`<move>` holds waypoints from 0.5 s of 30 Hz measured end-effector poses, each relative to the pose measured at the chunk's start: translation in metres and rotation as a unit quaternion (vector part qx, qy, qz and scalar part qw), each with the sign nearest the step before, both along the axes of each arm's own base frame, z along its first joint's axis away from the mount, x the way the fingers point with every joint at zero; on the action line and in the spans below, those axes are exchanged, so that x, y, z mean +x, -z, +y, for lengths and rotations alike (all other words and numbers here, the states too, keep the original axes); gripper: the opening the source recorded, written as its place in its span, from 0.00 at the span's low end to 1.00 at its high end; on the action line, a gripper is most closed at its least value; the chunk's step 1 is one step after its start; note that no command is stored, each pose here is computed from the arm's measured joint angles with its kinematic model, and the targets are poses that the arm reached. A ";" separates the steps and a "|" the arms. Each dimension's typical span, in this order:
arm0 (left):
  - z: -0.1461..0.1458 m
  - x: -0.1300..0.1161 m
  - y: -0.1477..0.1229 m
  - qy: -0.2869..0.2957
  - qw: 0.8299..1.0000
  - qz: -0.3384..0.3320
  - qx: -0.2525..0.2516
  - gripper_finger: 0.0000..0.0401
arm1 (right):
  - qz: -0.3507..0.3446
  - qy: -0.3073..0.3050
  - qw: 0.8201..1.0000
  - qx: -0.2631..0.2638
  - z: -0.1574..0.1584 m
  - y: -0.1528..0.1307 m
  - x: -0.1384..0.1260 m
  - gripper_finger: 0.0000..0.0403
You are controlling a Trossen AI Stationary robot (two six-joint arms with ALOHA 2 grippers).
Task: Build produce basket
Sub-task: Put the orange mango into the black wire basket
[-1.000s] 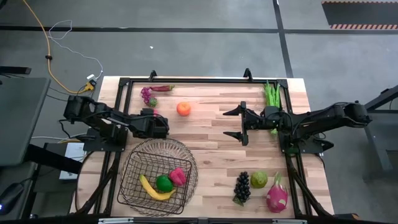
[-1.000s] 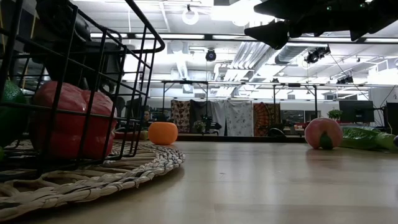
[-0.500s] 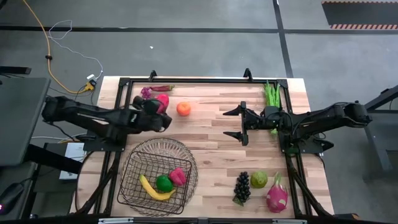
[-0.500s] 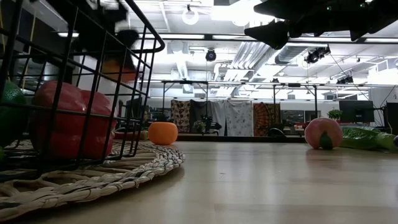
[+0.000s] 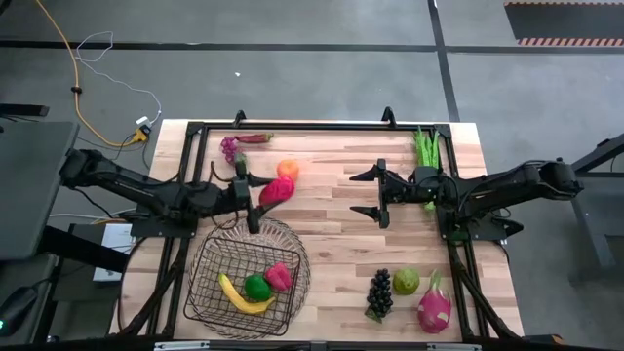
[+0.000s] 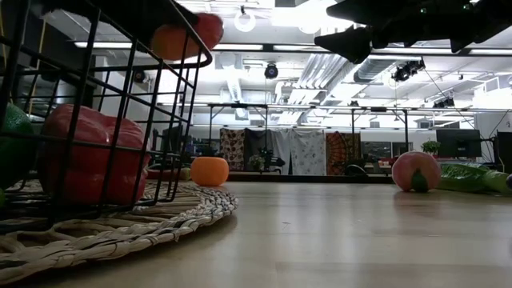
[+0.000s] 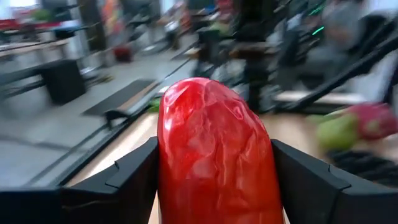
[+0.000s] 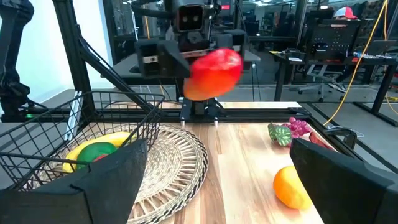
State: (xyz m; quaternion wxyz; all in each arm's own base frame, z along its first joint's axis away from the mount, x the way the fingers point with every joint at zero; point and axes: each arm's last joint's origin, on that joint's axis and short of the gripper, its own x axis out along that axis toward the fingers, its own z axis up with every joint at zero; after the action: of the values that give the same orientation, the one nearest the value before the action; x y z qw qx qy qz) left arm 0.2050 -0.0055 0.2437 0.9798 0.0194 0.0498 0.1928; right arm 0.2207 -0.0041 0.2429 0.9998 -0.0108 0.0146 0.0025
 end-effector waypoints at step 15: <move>-0.002 -0.006 0.009 0.045 0.997 -0.063 -0.002 0.65 | 0.000 0.000 1.000 0.008 0.000 0.000 0.000 0.96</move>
State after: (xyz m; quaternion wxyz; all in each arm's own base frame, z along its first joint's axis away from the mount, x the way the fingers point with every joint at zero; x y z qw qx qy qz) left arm 0.1994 -0.0071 0.2345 0.9886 0.0076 -0.0124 0.1496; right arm 0.2207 -0.0041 0.2430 0.9999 -0.0031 0.0144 0.0023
